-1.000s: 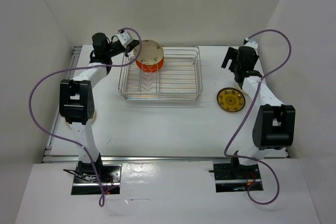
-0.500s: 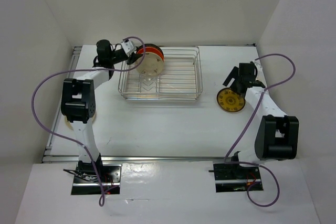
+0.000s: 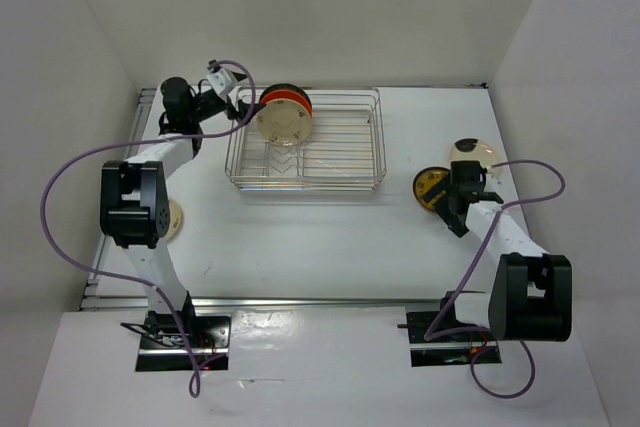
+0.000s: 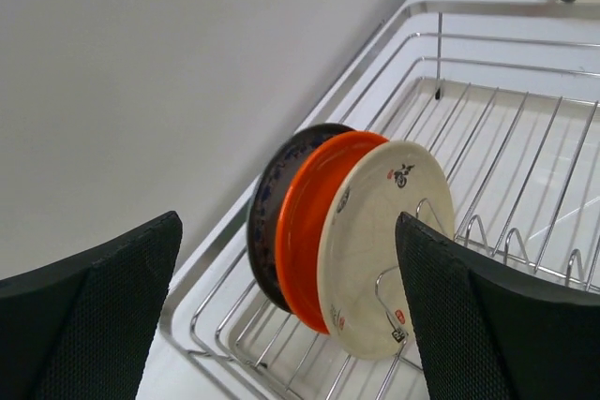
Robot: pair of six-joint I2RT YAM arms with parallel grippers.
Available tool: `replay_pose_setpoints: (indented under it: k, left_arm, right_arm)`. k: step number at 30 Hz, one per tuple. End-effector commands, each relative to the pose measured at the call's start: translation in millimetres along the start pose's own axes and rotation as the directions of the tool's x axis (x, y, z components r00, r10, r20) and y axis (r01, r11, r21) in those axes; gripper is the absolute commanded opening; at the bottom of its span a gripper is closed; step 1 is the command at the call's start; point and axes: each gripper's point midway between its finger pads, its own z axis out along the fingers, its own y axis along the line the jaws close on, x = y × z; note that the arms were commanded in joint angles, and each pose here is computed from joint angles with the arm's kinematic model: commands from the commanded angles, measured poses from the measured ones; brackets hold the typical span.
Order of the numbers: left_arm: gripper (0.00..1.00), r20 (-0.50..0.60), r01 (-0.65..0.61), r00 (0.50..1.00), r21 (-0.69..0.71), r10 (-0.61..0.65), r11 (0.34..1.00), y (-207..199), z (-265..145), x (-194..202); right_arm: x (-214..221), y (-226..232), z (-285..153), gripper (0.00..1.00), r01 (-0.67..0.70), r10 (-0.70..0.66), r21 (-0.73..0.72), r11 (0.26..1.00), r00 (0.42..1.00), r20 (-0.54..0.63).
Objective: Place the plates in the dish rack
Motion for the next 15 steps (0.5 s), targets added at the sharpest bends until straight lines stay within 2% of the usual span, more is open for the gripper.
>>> replay_pose_setpoints:
  k: [1,6,9,15]
  left_arm:
    - [1.0,0.122,-0.051,0.991,0.012,0.049,0.999,4,-18,-61]
    - [1.0,0.133,-0.03,0.991,0.03,0.026,0.999,0,-34,-68]
    - [1.0,0.145,-0.035,0.989,0.022,0.031,0.999,0,-43,-74]
    - [1.0,0.158,-0.032,0.987,0.014,0.03,0.999,3,-51,-74]
  right_arm:
    - [10,-7,12,0.94,-0.091,0.091,0.036,0.995,0.996,-0.018]
    - [19,-24,20,0.94,-0.158,0.16,0.109,0.981,0.987,-0.005]
    - [8,-26,18,0.95,-0.185,0.179,0.084,0.979,0.981,0.075]
    - [-5,-10,16,0.95,-0.176,0.173,0.024,0.984,0.98,0.1]
